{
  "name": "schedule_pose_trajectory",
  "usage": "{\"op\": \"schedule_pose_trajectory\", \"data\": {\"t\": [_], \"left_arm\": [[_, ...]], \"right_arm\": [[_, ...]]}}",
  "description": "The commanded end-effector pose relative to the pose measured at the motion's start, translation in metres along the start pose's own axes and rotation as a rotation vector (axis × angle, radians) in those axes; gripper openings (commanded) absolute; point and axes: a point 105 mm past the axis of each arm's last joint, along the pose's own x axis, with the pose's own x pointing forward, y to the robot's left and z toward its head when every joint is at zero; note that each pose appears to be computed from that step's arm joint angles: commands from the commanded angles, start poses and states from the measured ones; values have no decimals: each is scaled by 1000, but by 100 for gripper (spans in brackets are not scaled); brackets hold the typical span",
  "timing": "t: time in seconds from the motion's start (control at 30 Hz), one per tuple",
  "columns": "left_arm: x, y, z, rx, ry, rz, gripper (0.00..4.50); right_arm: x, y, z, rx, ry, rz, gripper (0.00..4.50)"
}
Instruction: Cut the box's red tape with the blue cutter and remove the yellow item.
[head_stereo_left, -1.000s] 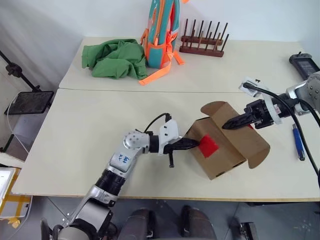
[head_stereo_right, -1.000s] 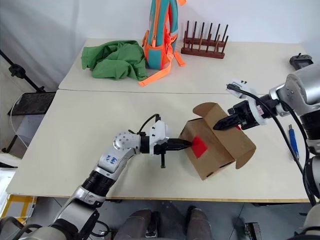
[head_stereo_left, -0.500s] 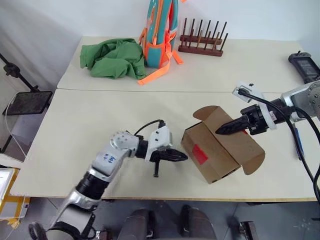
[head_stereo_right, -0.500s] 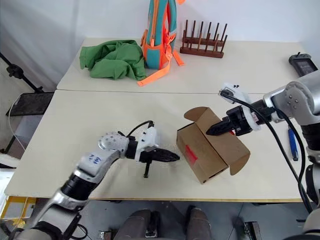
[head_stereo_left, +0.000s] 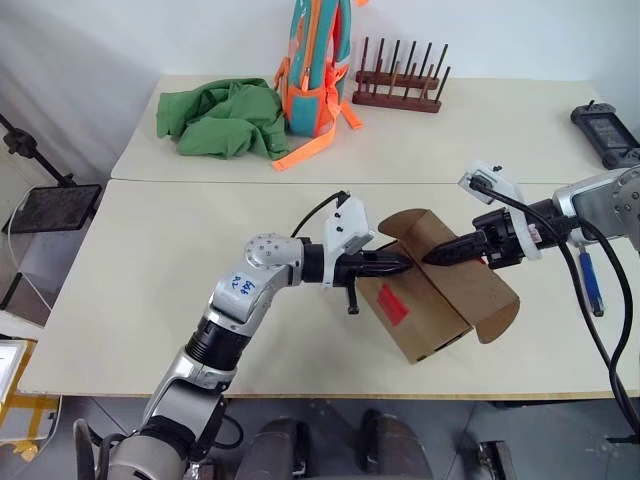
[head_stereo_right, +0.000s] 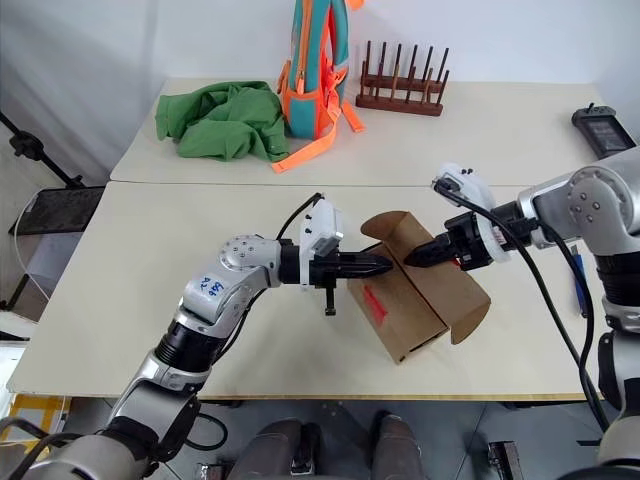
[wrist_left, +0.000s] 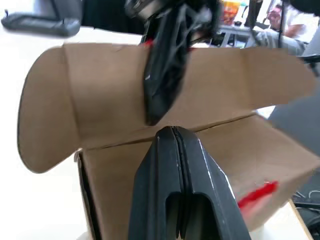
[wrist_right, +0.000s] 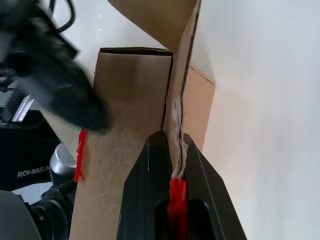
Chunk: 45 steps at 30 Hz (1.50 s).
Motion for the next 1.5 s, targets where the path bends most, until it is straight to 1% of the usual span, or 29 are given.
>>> {"op": "schedule_pose_trajectory", "data": {"t": [0.03,0.07,0.13,0.17,0.23,0.37,0.47,0.53,0.73,0.87,0.93,1.03,1.07,1.13,1.17,1.2,1.23,1.33,1.37,1.4,1.43,1.47,1.5], "left_arm": [[3,-3,-4,68,74,-30,0],[3,-4,-11,85,124,-35,0],[0,-6,-20,100,182,-49,0],[-3,-11,-25,95,209,-83,0],[-9,-19,-30,80,233,-138,0],[-33,-27,-46,71,323,-186,0],[-42,-20,-52,33,313,-135,0],[-46,-20,-53,18,300,-135,0],[-46,-18,-50,-7,273,-107,0],[-46,-18,-52,-29,281,-103,0],[-49,-14,-54,-36,289,-65,0],[-52,-5,-52,-87,270,8,0],[-53,-3,-52,-106,268,21,0],[-57,5,-51,-107,276,63,37],[-60,10,-52,-105,282,91,56],[-62,13,-52,-103,286,105,85],[-65,17,-53,-97,288,122,113],[-76,26,-55,-83,289,153,206],[-81,29,-53,-84,278,164,246],[-87,30,-53,-82,270,165,265],[-93,32,-52,-76,262,171,296],[-98,33,-51,-77,256,178,327],[-106,32,-52,-74,257,179,359]], "right_arm": [[0,5,1,-13,-12,18,2],[-1,5,1,-12,-16,17,2],[-3,4,1,-12,-23,13,2],[-9,3,1,-8,-31,11,2],[-18,2,2,-1,-44,7,2],[-41,-14,3,10,-70,-67,2],[-51,-28,-1,20,-76,-117,2],[-55,-35,-4,44,-84,-130,2],[-41,-38,-13,47,-75,-111,2],[-31,-43,-16,60,-109,-120,2],[-26,-48,-20,43,-116,-144,2],[-21,-51,-19,37,-169,-173,2],[-21,-50,-21,33,-169,-171,22],[-19,-57,-26,0,-180,-207,65],[-20,-62,-26,-18,-209,-236,97],[-21,-65,-26,-20,-230,-249,139],[-22,-66,-26,-33,-245,-244,168],[-37,-61,-20,-151,-347,-216,268],[-49,-57,-12,-178,-437,-208,313],[-59,-54,-9,-190,-496,-206,334],[-69,-51,-6,-223,-545,-206,369],[-78,-49,-6,-273,-575,-224,404],[-86,-46,-12,-367,-576,-240,437]]}}
